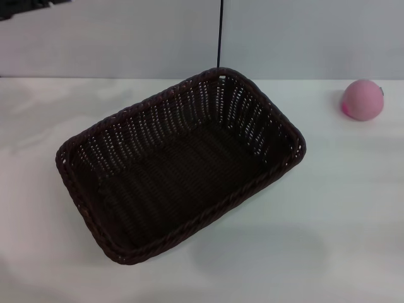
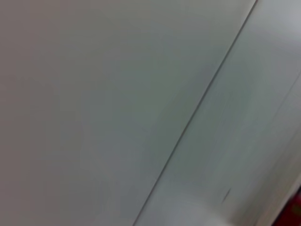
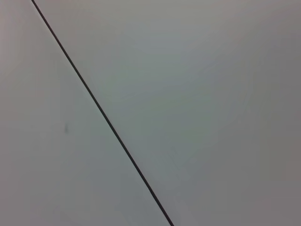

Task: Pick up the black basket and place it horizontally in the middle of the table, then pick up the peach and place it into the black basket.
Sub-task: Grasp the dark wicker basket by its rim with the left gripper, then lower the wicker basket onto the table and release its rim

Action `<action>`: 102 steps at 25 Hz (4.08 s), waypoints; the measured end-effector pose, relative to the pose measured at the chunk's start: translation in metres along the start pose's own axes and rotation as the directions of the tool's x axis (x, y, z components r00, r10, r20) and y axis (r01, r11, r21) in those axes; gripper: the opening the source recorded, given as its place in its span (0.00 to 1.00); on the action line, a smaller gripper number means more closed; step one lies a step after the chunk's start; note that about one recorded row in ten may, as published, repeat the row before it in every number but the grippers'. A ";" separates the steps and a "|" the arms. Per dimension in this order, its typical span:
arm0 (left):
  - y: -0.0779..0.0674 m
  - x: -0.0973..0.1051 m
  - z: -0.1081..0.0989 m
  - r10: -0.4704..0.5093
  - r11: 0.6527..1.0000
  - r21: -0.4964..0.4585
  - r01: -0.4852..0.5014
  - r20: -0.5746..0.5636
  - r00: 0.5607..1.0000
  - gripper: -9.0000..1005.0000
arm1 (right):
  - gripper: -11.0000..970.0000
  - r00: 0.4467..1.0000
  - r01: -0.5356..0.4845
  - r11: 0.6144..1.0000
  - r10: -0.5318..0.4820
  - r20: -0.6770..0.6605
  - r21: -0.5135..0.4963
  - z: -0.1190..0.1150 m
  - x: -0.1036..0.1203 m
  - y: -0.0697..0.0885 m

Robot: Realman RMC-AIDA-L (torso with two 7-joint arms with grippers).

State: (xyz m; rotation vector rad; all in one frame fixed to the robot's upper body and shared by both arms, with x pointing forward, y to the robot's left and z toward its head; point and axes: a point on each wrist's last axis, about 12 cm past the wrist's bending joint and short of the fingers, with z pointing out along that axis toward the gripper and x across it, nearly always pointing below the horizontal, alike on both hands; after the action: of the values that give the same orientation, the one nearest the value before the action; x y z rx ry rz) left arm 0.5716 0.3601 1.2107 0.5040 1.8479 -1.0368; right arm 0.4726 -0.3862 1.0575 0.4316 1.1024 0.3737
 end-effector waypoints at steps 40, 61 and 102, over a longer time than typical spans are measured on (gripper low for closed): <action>-0.079 -0.037 0.129 0.299 0.920 0.012 -0.392 -0.667 0.682 0.66 | 0.51 0.998 -0.022 0.999 0.024 -0.058 0.024 0.000 0.012 0.001; -0.062 -0.014 0.152 0.237 0.886 -0.072 -0.458 -0.779 0.581 0.66 | 0.51 0.996 -0.025 0.999 0.027 -0.080 0.031 0.001 0.016 0.002; -0.049 0.012 0.164 0.275 0.881 -0.022 -0.473 -0.789 0.549 0.23 | 0.51 0.993 -0.029 0.998 0.034 -0.112 0.049 0.001 0.020 0.000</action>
State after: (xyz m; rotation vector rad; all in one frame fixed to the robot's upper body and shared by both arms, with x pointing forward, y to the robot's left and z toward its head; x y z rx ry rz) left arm 0.6177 0.1970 1.1870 1.2991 2.3965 -0.2626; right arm 0.4814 -0.3760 1.0426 0.4751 1.2173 0.4037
